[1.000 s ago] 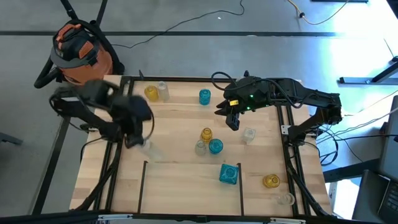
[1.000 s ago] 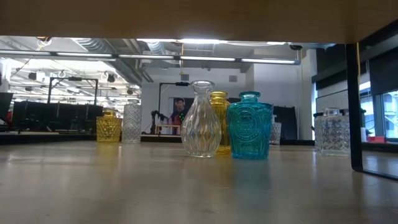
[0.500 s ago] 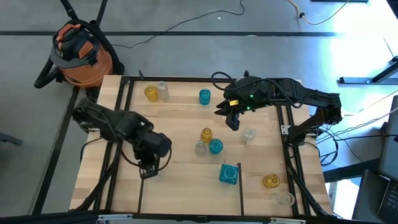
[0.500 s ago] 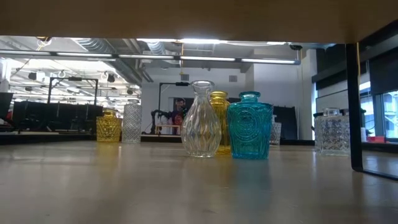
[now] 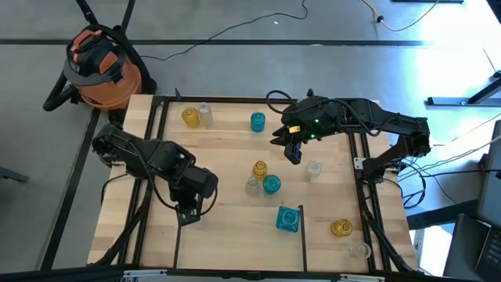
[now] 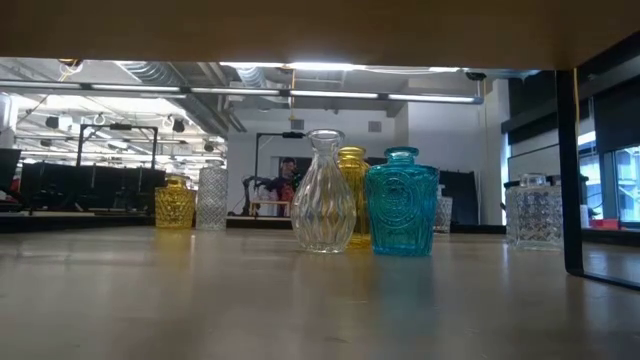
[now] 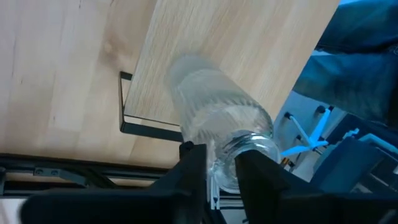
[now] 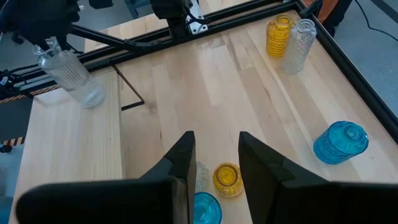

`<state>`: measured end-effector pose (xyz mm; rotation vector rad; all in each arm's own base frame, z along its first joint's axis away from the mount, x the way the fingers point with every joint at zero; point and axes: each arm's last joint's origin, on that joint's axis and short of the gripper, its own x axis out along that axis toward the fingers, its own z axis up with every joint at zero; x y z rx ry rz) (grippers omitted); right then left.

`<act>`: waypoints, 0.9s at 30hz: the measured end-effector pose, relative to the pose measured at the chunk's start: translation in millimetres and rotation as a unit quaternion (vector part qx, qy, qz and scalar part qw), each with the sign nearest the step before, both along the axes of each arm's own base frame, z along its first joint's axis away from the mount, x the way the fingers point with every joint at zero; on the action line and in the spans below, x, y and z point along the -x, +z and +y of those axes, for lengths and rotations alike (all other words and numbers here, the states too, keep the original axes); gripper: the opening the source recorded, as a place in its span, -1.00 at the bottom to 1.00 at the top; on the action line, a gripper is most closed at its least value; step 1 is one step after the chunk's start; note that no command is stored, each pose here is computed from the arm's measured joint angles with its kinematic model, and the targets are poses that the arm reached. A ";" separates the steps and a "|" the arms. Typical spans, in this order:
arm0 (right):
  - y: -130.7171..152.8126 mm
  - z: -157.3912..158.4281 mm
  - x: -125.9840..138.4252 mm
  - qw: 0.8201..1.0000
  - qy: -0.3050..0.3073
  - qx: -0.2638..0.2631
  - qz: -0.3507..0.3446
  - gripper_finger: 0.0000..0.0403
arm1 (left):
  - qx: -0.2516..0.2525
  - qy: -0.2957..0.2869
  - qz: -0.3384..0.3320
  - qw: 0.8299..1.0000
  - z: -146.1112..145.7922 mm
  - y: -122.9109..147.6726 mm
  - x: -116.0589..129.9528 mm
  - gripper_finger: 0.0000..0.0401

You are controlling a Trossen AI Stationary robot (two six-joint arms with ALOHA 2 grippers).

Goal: Sort vases onto shelf
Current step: Put the transparent vase on the shelf

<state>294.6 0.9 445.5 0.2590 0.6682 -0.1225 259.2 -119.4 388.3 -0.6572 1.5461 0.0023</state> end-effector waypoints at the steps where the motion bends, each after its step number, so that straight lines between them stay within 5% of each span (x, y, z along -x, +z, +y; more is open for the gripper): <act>1: 0.0 0.0 0.0 1.000 0.000 0.000 0.000 -0.58 | 0.000 0.000 0.000 1.000 -0.2 -0.1 -0.1 -0.55; 7: 0.0 0.0 0.0 1.000 0.000 0.000 0.000 -0.58 | 0.001 0.010 0.004 1.000 -0.2 -0.5 -0.5 -0.39; 27: 0.0 0.0 0.0 1.000 0.000 0.000 0.000 -0.58 | 0.021 0.028 0.018 0.999 4.5 -0.2 -2.4 -0.37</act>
